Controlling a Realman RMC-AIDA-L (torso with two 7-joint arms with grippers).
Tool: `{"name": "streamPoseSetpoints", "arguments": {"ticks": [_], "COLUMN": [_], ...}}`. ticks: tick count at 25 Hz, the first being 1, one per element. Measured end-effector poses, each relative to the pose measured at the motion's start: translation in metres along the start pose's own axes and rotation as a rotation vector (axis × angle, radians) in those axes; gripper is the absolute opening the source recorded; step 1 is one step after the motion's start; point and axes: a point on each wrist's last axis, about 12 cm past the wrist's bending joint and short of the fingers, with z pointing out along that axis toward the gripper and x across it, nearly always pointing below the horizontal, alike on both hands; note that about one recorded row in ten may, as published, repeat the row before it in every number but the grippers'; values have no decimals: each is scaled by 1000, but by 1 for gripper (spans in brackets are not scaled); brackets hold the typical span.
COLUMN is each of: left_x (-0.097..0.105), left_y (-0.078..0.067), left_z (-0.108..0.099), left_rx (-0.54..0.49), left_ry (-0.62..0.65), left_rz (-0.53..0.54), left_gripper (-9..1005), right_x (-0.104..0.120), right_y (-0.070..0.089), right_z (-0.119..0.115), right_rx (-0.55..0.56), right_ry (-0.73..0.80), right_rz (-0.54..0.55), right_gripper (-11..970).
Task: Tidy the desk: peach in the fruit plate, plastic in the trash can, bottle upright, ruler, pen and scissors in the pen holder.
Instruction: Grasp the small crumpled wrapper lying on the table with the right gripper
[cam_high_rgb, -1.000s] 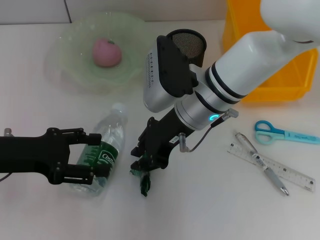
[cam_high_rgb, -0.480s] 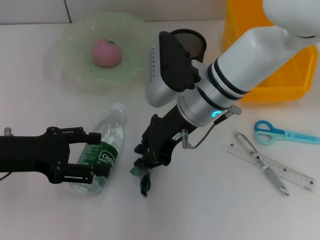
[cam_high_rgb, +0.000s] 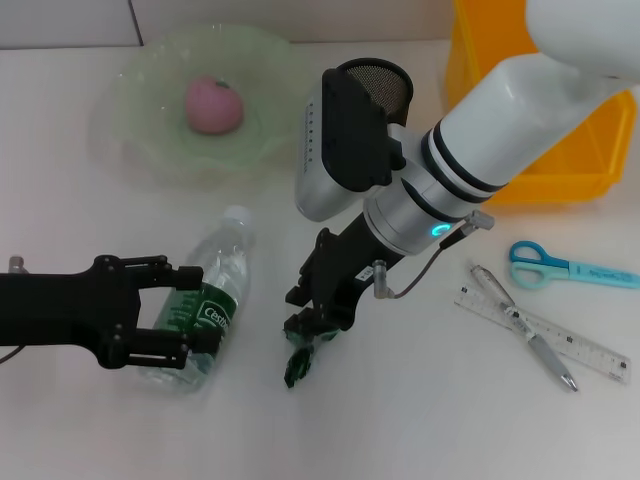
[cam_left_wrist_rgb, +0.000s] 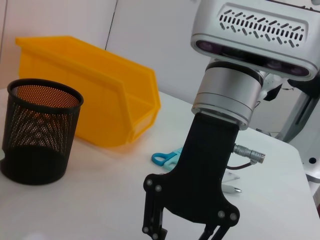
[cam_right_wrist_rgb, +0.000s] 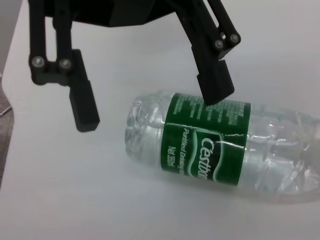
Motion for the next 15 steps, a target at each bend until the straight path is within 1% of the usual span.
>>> {"name": "streamPoseSetpoints", "arguments": {"ticks": [6,7,8,10,12,15], "left_x": [4,4,4,4,3,2], "left_y": [-1,-1,-2,-2,-1,-1], "left_z": [-1,-1,-1,-1,-1,-1], "left_rx": [-3,-3,-1,-1,8,10], "left_ry": [-1,-1,-2,-2,-1,-1], "left_rz": [-11,-11,-15,-15,-15,-17], "left_gripper": [783,782,782,781,780,779], "right_x": [-3,-3,-3,-3,-5,-6], "right_y": [4,4,4,2,4,6], "right_z": [-6,-14,-14,-25,-36,-42], "right_rx": [-18,-15,-15,-8,-24,-36], "right_ry": [-25,-36,-36,-44,-33,-1], "right_rz": [-12,-17,-17,-21,-32,-55], "right_gripper": [377,383,388,400,411,428]}}
